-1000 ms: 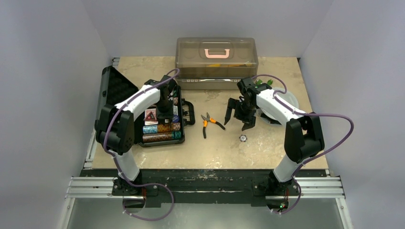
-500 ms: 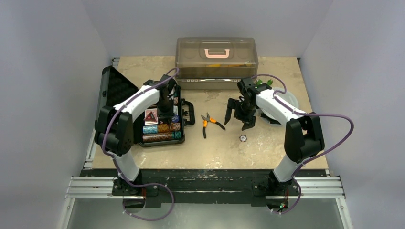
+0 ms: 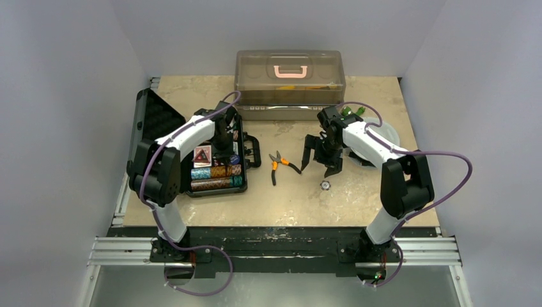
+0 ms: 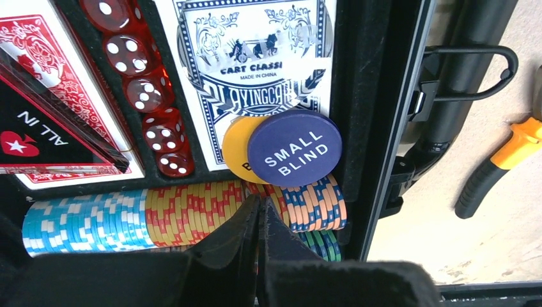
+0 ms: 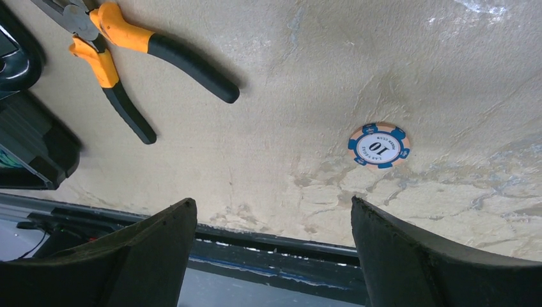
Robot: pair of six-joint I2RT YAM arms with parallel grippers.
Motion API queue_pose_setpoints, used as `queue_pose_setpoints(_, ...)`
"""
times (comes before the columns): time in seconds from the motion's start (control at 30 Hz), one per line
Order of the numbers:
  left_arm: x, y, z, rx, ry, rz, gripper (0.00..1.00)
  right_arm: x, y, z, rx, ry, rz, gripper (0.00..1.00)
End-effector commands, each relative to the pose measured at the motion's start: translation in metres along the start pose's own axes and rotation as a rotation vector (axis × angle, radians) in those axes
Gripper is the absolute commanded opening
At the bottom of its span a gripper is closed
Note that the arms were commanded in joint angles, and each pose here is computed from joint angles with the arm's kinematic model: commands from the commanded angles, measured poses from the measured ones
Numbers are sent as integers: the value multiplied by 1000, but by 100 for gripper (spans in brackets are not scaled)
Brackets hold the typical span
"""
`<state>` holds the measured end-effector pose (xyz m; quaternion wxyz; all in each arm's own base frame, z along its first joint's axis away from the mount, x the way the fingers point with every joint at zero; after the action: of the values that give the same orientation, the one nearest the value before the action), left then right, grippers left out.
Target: Pack up texas hold em set
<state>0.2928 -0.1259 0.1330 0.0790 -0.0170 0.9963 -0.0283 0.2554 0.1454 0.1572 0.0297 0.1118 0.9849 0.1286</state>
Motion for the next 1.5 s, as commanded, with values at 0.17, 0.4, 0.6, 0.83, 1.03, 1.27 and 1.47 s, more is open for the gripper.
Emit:
queue_pose_setpoints(0.17, 12, 15, -7, -98, 48, 43, 1, -5, -4, -6, 22, -59, -58, 87)
queue_pose_setpoints(0.4, 7, 11, -47, -58, -32, 6, 26, -13, -8, -20, 82, -124, -131, 91)
queue_pose_setpoints(0.6, 17, 9, -90, 15, -128, -56, 41, -17, -14, -24, 122, -180, -185, 99)
queue_pose_setpoints(0.83, 35, -1, -117, 203, -174, -118, 43, -9, -25, -7, 141, -173, -186, 99)
queue_pose_setpoints(1.03, 45, -19, -125, 425, -165, -205, 43, -5, -35, 12, 177, -154, -190, 99)
queue_pose_setpoints(1.27, 53, -27, -124, 526, -143, -208, 48, 0, -40, 34, 187, -105, -145, 89)
queue_pose_setpoints(1.47, 56, -29, -121, 555, -129, -204, 48, 8, -43, 45, 149, -105, -102, 78)
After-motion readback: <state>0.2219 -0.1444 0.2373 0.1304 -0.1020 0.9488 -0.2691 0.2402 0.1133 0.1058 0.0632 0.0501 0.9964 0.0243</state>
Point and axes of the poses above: each gripper's point midway between its finger pads, its own z axis out along the fingers, its own y axis along the line the jaws close on, x = y × z, the point moved 8 cm from there along -z, back along the fingers, and after that the axes turned 1 degree about z, right-handed, at the moved point
